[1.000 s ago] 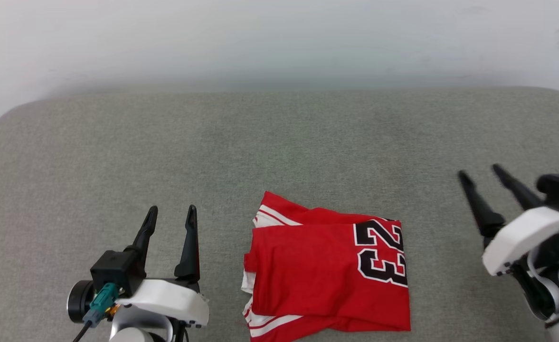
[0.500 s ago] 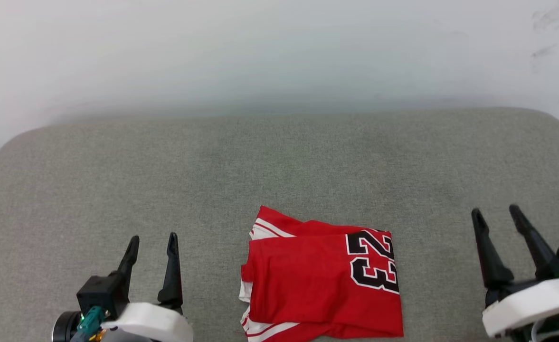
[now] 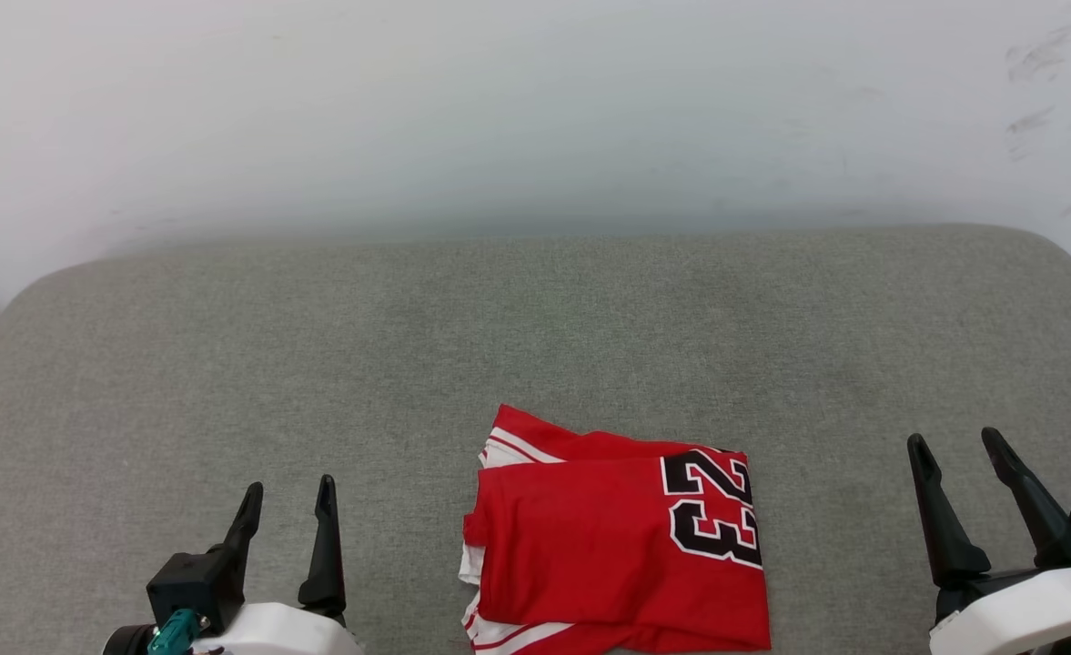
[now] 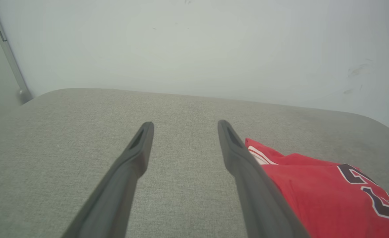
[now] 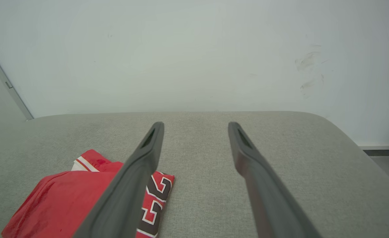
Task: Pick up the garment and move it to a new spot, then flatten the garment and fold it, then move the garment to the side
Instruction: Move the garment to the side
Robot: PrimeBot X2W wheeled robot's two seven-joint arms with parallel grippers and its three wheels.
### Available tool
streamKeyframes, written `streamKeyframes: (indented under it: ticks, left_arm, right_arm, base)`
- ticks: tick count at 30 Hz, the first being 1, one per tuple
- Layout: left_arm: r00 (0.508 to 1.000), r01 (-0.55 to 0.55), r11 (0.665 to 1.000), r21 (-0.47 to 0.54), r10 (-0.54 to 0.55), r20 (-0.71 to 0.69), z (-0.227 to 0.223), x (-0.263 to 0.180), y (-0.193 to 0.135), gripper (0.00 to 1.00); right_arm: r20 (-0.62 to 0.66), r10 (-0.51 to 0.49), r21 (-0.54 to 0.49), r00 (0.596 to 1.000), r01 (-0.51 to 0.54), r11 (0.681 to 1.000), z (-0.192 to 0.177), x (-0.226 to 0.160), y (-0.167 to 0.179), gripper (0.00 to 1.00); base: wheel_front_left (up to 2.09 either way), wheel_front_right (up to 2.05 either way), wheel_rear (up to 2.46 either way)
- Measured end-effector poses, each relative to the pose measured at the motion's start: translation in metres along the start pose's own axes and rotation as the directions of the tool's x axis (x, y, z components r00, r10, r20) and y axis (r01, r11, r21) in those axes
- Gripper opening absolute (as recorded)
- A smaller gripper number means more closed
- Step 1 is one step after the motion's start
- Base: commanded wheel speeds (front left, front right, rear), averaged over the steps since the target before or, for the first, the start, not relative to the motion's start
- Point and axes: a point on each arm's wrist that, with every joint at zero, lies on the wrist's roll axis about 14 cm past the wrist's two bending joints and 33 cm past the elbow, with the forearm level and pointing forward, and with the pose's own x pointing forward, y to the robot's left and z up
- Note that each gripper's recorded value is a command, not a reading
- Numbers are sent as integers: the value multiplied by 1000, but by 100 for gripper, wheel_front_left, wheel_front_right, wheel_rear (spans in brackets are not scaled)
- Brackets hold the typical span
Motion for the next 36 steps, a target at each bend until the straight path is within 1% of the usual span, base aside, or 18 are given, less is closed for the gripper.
streamKeyframes:
  ticks: [6,8,10,12,14,16,18,21,24,27,28,30,31,33,34,35,36]
  left_arm:
    - [1000,2,1000,-2,-2,-11,-4,2,0,100]
    - [1000,0,1000,-6,0,-9,-4,3,0,100]
    - [1000,-4,1000,-9,4,-3,-2,5,1,100]
    - [1000,-7,1000,-10,8,9,1,6,1,100]
    - [1000,-15,1000,-15,15,16,3,7,2,100]
    - [999,-23,1000,-17,24,24,5,7,3,100]
    - [999,-29,999,-22,30,31,6,9,5,100]
    - [998,-37,999,-27,39,42,9,13,7,100]
    - [998,-39,999,-34,41,57,12,17,7,100]
    - [997,-55,998,-37,57,54,10,19,11,100]
    - [997,-63,997,-39,65,51,9,19,12,100]
    - [996,-76,996,-41,78,45,6,20,16,100]
    - [996,-80,996,-38,81,40,4,21,17,100]
    - [996,-84,996,-34,85,22,-3,21,20,100]
    - [996,-85,996,-31,86,15,-5,21,21,100]
    - [996,-87,996,-31,87,12,-7,22,21,100]
    - [996,-87,996,-31,88,11,-7,24,21,100]
  right_arm:
    - [-26,-9,-4,1000,8,1000,-3,0,-3,100]
    - [-50,-26,14,998,26,1000,-7,0,-8,100]
    - [-77,-59,36,995,62,997,-11,-2,-21,100]
    - [-142,-103,65,985,113,991,-23,-5,-42,100]
    - [-214,-139,113,967,166,980,-35,-9,-63,100]
    - [-270,-161,139,949,203,969,-43,-9,-80,100]
    - [-338,-164,186,927,237,954,-54,-9,-94,100]
    - [-472,-125,249,873,267,931,-83,-11,-98,100]
    - [-574,-50,326,817,284,902,-110,-7,-88,100]
    - [-654,74,430,753,290,855,-140,-5,-58,100]
    - [-669,127,474,732,289,831,-150,-4,-42,100]
    - [-667,253,585,701,282,760,-162,2,-5,100]
    - [-654,315,637,688,276,720,-165,5,14,100]
    - [-629,393,704,671,277,654,-169,10,38,100]
    - [-614,417,729,670,280,624,-170,13,46,100]
    - [-607,437,745,664,285,603,-173,14,52,100]
    - [-602,449,754,660,286,591,-175,16,57,100]
  base:
    - [0,0,0]
    - [0,0,0]
    - [0,0,0]
    - [0,0,0]
    - [0,0,0]
    - [0,0,0]
    - [0,0,0]
    - [0,0,0]
    - [0,0,0]
    - [0,0,0]
    - [0,0,0]
    - [0,0,0]
    - [0,0,0]
    - [0,0,0]
    - [0,0,0]
    - [0,0,0]
    - [0,0,0]
